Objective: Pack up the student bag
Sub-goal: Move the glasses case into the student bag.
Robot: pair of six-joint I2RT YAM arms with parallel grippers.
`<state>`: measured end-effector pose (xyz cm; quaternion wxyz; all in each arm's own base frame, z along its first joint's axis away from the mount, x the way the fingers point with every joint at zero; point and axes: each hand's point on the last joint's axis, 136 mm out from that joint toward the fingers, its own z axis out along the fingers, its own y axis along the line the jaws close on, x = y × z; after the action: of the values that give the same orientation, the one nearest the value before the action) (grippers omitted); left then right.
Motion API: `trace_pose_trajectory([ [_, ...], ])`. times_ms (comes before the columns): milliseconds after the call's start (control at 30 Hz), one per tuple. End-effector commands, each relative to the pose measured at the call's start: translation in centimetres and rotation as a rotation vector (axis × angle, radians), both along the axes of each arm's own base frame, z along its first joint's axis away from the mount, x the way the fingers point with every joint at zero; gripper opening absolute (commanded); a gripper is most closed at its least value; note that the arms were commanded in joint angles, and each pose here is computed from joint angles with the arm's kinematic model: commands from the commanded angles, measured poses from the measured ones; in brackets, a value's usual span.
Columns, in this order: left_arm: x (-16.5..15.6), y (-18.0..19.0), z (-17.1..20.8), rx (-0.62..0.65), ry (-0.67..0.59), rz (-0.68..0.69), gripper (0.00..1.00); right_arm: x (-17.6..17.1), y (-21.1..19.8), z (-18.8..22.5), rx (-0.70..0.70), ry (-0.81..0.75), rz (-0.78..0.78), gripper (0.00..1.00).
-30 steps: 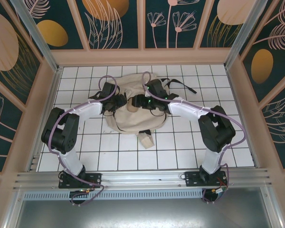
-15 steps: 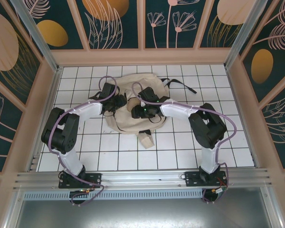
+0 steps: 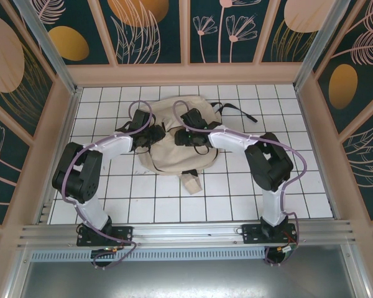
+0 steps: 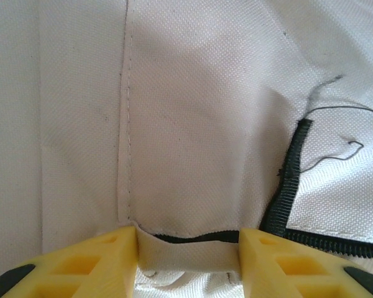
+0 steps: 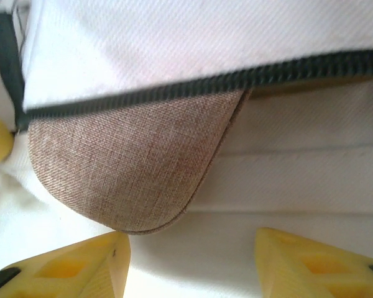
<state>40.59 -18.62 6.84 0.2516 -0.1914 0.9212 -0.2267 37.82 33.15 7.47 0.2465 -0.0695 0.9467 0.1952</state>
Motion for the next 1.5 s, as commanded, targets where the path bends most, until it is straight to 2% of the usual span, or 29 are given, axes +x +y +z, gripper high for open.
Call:
trace_pose_trajectory([
  [0, -1.8, -0.5, -0.3, -0.015, 0.043, -0.059, 0.45, 3.4, 1.1, 2.0, 0.069, -0.088, -0.067, 0.56],
  [233, -2.0, -0.7, -0.4, -0.022, 0.049, -0.073, 0.45, 4.5, 4.0, 2.9, 0.225, -0.077, 0.002, 0.56],
  [367, -1.9, -0.6, 1.3, -0.024, 0.011, -0.078, 0.45, 3.8, 2.7, 4.4, 0.306, -0.066, -0.010, 0.53],
  [533, -1.8, -0.7, 2.1, -0.028, -0.010, -0.081, 0.45, 2.1, 0.0, 5.7, 0.383, -0.057, -0.048, 0.36],
  [667, -1.5, -0.8, 2.5, -0.030, -0.020, -0.081, 0.44, 2.5, -0.6, 5.7, 0.417, -0.051, -0.090, 0.23],
  [867, -1.5, -1.0, 2.5, -0.041, -0.014, -0.087, 0.43, 3.9, 0.2, 3.4, 0.426, 0.017, -0.161, 0.13],
  [1100, -1.3, -1.2, 2.5, -0.045, -0.015, -0.092, 0.43, 4.6, 1.7, 3.0, 0.482, 0.016, -0.132, 0.11],
  [1467, -1.5, -1.3, 1.5, -0.046, 0.005, -0.101, 0.43, 6.3, 4.1, 3.8, 0.570, -0.047, -0.070, 0.15],
])
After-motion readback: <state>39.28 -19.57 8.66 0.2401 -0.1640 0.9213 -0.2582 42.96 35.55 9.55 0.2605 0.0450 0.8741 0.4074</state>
